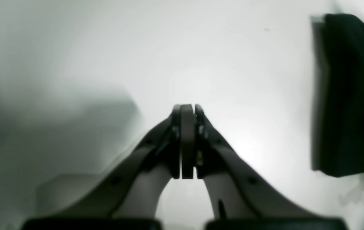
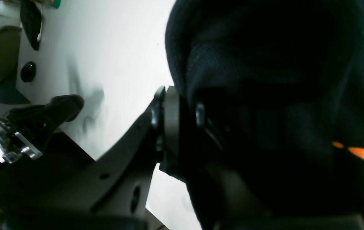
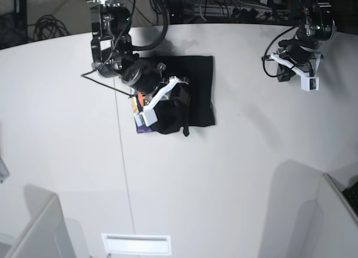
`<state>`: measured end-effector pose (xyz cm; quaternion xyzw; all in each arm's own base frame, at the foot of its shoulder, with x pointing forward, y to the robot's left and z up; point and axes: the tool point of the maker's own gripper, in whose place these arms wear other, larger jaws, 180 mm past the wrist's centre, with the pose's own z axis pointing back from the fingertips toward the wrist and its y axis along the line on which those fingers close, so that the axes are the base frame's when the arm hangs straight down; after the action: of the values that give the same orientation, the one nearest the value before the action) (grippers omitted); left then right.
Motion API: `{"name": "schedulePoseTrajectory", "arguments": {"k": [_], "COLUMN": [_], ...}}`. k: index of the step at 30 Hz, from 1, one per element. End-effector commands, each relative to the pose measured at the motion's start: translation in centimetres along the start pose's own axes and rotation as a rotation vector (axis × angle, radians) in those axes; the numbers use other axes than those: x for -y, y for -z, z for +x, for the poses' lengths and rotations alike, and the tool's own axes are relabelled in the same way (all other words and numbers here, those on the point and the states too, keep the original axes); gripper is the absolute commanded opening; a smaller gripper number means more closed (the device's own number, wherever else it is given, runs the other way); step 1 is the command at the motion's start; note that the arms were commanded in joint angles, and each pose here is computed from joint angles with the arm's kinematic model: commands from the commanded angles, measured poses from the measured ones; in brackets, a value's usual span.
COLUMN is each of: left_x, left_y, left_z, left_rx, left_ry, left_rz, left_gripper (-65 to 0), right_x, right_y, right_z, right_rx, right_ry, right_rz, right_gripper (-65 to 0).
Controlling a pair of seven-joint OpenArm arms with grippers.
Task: Fold the T-shirt properly
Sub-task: 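Flip the folded bundle over with the right gripper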
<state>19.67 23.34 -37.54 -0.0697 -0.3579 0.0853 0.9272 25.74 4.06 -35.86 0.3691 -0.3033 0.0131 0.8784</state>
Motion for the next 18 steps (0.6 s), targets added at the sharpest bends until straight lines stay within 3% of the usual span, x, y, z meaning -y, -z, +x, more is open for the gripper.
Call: {"name": "schedulePoseTrajectory", "arguments": {"k": [1,9,14,16,18], "left_x": [0.1,0.1,-1.6,-2.5,-3.0], "left_y": [-0.4,-0.4,-1.0,-1.3,-1.5], "left_z": [1.0,1.0,1.9,2.3,2.6], "left_rx": [0.031,0.032,0.062,0.073,0.083], "left_ry": [0.018,0.016,-0.001,-0.005,-0.009], "left_rz": [-0.007,-0.006,0.038,0.06,0.075], "left_gripper": [-65.0,-65.0,-65.0,-65.0,-65.0], "right_x": [-0.9,-0.3,-0.4,-0.4,-0.5], "right_y": [0.0,0.8,0.8,0.8,0.8], "right_z": [1.1,0.5,0.5,0.5,0.6], "right_rx": [0.038,0.008,0.009,0.01,0.008], "right_ry": [-0.004,0.013,0.012,0.012,0.011], "right_rz": [0.033,0.027,0.029,0.03,0.031], "right_gripper": [-65.0,-64.2,-42.0,-37.7,-37.2]}}
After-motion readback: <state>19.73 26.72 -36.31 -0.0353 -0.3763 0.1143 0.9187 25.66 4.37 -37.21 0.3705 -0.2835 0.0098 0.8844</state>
